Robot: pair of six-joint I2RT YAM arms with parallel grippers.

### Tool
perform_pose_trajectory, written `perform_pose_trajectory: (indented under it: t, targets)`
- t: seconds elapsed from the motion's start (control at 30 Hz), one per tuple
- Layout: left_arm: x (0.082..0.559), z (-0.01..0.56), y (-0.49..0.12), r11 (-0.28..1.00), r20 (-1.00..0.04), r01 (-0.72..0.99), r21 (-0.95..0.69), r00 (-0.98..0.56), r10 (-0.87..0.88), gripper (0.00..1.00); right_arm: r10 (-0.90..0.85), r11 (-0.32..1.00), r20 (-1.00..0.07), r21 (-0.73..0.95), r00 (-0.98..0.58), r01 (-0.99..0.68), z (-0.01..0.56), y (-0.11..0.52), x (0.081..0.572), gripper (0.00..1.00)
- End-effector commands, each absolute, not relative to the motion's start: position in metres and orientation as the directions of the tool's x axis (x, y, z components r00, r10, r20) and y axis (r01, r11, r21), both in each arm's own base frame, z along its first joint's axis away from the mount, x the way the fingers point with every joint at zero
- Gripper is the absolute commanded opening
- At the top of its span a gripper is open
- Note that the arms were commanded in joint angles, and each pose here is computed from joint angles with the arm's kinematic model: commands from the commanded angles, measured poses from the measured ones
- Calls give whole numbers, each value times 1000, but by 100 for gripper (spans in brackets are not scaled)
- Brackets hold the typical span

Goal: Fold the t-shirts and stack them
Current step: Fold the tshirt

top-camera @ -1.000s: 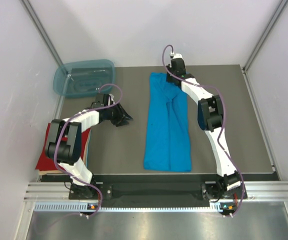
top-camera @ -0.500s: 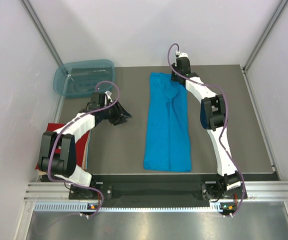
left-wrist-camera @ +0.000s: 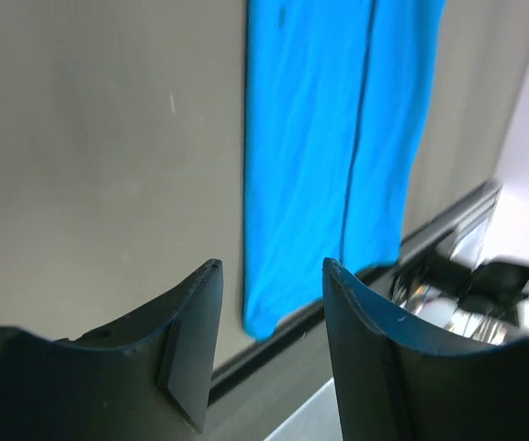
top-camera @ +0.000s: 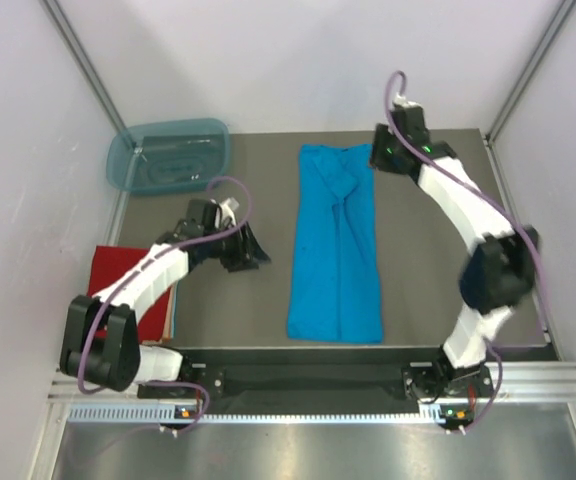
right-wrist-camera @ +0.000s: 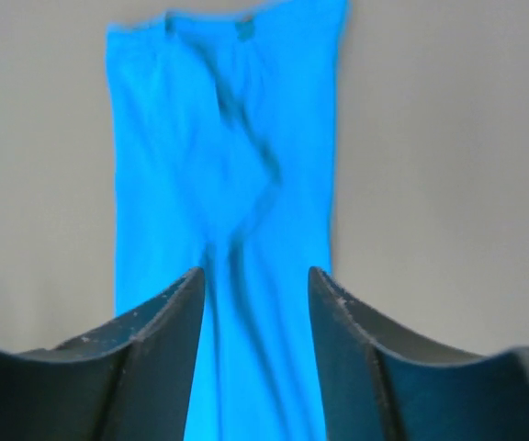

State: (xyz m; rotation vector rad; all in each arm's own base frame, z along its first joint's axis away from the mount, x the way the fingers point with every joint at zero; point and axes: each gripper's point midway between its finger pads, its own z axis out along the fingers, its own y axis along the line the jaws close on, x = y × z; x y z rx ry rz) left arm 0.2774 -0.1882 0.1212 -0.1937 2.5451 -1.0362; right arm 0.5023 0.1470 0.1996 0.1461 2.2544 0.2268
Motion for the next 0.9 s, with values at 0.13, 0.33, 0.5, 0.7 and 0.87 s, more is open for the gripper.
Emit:
perform_pose_trajectory:
  t: [0.13, 0.33, 0.5, 0.7, 0.87]
  targets:
    - [203, 87, -227, 726, -228, 88, -682, -969, -97, 52, 301, 919, -486, 377, -821, 114, 156, 135, 299, 54]
    - [188, 106, -258, 659, -303, 164, -734, -947, -102, 49, 317, 890, -394, 437, -863, 127, 117, 139, 210, 48]
    - [173, 124, -307, 598, -294, 182, -780, -951, -93, 41, 326, 881, -363, 452, -873, 140, 83, 136, 186, 43]
    - [153, 106, -355, 597, -255, 170, -784, -965, -60, 41, 297, 839, -307, 537, -904, 94, 62, 151, 164, 41]
    - [140, 78, -385, 640, -198, 148, -754, -980, -6, 42, 300, 845, -290, 523, -909, 112, 48, 145, 152, 43]
